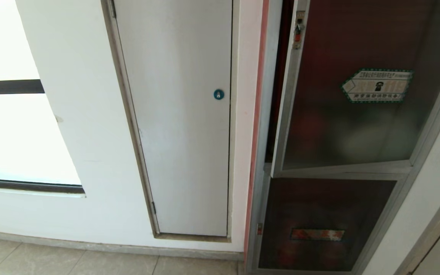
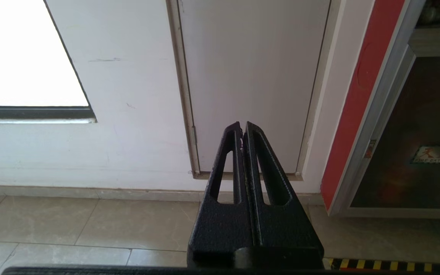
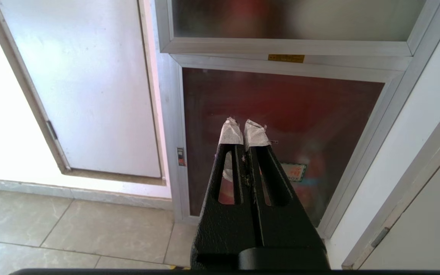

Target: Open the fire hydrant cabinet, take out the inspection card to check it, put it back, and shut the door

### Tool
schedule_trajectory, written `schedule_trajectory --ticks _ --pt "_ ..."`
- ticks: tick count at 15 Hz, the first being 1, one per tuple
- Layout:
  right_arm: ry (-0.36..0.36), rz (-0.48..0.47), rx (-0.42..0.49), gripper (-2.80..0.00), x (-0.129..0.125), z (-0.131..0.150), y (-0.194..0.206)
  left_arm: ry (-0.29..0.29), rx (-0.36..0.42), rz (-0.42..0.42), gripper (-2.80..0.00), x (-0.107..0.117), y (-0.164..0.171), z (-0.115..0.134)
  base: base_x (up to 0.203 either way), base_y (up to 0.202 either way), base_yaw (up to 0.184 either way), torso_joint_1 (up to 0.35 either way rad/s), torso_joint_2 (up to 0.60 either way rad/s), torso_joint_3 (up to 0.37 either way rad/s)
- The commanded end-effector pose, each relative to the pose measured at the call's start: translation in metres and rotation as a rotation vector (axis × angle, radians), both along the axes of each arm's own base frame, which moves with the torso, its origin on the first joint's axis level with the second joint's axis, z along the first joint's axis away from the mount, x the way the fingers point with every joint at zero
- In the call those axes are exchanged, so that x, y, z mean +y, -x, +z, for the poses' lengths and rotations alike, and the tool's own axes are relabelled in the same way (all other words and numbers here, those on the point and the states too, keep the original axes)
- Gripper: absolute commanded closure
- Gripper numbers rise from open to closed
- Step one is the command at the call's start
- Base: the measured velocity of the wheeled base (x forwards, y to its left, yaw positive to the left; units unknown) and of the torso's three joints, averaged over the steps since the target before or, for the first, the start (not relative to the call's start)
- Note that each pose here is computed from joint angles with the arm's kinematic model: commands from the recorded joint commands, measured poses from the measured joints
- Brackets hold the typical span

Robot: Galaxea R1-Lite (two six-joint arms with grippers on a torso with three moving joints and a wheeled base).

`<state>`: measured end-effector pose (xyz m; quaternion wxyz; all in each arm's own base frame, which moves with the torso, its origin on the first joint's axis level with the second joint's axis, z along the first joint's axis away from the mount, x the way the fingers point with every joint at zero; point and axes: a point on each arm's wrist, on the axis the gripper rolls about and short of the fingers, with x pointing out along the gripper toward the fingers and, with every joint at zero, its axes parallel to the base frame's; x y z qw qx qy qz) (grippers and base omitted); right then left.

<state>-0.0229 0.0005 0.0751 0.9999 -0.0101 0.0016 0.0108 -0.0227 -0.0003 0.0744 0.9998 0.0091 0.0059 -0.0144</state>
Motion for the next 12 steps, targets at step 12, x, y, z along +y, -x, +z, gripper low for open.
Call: schedule_trajectory --ticks 12 --pt "0.0 0.0 0.003 0.0 0.0 -0.0001 -0.0002 0.017 0.0 0.02 0.0 0.0004 0.0 0.0 0.01 0.0 -0.001 -0.001 0.0 0.0"
